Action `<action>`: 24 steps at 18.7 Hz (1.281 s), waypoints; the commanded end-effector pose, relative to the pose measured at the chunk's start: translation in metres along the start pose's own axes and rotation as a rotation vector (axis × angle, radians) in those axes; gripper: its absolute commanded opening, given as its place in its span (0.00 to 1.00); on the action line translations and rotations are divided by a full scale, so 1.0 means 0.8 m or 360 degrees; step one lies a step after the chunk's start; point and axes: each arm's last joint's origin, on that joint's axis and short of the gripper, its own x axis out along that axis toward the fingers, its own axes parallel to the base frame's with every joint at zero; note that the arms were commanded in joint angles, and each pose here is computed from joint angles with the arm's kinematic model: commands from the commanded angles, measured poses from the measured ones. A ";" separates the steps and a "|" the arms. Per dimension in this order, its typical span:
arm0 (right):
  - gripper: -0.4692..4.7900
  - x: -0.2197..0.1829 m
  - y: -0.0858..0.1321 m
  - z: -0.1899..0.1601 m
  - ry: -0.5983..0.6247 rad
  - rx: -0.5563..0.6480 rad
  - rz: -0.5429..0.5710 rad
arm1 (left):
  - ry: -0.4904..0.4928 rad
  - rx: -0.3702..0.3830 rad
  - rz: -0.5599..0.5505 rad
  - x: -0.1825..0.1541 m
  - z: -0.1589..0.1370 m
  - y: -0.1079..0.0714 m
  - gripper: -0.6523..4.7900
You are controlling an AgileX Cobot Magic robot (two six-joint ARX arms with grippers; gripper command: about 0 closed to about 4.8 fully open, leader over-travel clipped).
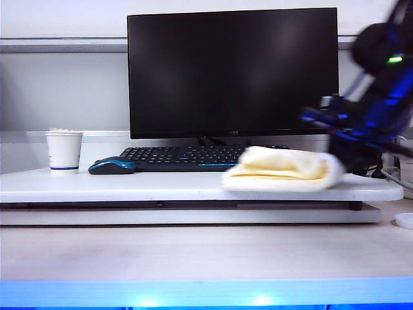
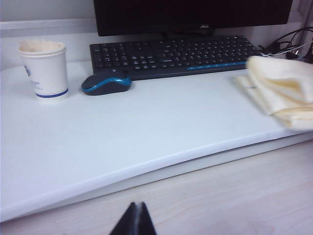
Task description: Wipe the tabletop with a clean cloth to remove dust and stains.
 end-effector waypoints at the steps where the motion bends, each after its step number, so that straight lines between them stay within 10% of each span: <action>1: 0.07 -0.003 0.002 -0.003 0.0043 -0.0074 -0.0065 | -0.0023 0.0008 0.0006 0.000 0.002 0.000 0.11; 14: 0.07 0.119 0.223 -0.021 0.0134 -0.0372 0.0403 | -0.0023 0.0007 0.0001 0.000 0.002 0.000 0.11; 19: 0.10 0.122 0.233 -0.015 0.0129 -0.0342 0.0420 | -0.0023 0.0007 -0.0001 0.000 0.002 0.000 0.11; 22: 0.81 0.111 0.229 -0.007 0.0116 -0.0332 0.0404 | -0.0022 0.0007 0.0001 0.000 0.002 0.000 0.11; 24: 0.87 0.097 0.234 0.001 0.0068 -0.0337 0.0431 | -0.0022 0.0008 -0.0001 0.000 0.002 0.000 0.11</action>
